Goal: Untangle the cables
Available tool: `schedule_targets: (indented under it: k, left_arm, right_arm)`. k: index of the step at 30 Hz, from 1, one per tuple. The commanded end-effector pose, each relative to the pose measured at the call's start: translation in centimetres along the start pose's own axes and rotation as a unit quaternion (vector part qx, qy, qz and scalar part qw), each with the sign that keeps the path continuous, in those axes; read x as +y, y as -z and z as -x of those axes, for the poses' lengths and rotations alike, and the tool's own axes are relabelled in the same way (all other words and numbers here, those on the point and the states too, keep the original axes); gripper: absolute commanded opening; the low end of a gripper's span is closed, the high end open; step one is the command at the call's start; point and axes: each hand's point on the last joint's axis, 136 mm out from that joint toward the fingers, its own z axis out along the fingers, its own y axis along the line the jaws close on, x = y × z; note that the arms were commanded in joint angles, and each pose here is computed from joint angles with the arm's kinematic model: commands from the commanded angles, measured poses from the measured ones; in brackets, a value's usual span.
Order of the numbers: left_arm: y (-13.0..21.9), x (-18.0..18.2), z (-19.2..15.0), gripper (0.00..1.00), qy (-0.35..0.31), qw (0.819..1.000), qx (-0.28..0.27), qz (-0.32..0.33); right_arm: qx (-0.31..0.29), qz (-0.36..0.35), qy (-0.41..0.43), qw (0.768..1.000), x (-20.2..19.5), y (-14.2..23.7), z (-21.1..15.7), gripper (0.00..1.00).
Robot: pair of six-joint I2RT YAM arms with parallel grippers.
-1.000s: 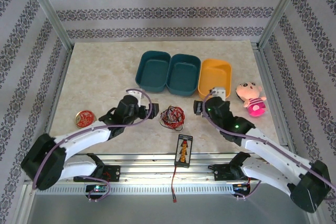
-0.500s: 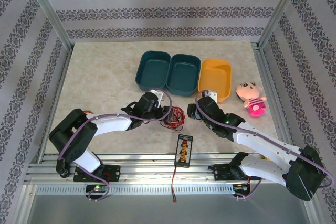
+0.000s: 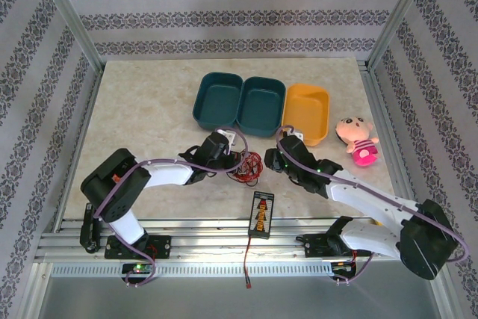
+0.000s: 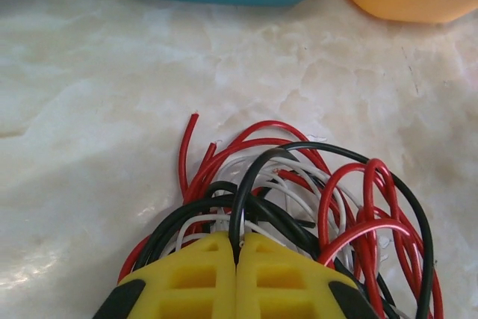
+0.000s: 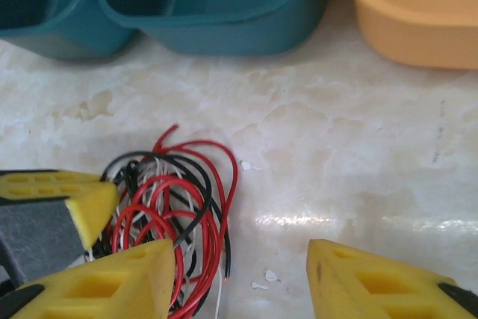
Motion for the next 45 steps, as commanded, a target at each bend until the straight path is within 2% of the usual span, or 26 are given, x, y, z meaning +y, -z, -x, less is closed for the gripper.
schedule_targets:
  k: [1,7,14,19,25,33,39,45]
  left_arm:
    - [2.0,-0.3,2.2,0.0,0.004,0.998,-0.054,0.01]
    - [4.8,1.5,2.8,0.0,0.01,0.996,-0.08,0.04]
    - [8.0,4.7,2.5,0.0,0.027,0.993,-0.082,0.076]
    - [9.5,4.7,2.8,0.01,0.039,0.993,-0.095,0.063]
    - [9.3,4.3,1.2,0.02,0.073,0.994,-0.077,0.036]
    - [8.8,5.6,-1.3,0.05,0.114,0.991,-0.055,0.048]
    - [8.7,5.8,-1.0,0.11,0.131,0.988,-0.074,0.043]
    - [8.7,6.1,-0.8,0.12,0.133,0.986,-0.082,0.052]
  right_arm:
    - [0.027,0.024,-0.009,0.999,1.2,-0.8,-0.9,0.47]
    - [0.066,0.052,-0.003,0.996,3.8,-2.4,-1.6,0.42]
    - [0.089,0.088,0.008,0.992,7.4,-3.5,-1.8,0.39]
    - [0.104,0.108,0.016,0.989,9.4,-4.1,-2.2,0.33]
    - [0.114,0.118,0.009,0.986,10.7,-4.3,-2.6,0.31]
    - [0.13,0.113,0.001,0.985,11.2,-4.7,-3.2,0.3]
    - [0.148,0.116,-0.014,0.982,12.6,-5.3,-3.7,0.28]
    - [0.163,0.102,-0.018,0.981,12.4,-5.8,-4.3,0.27]
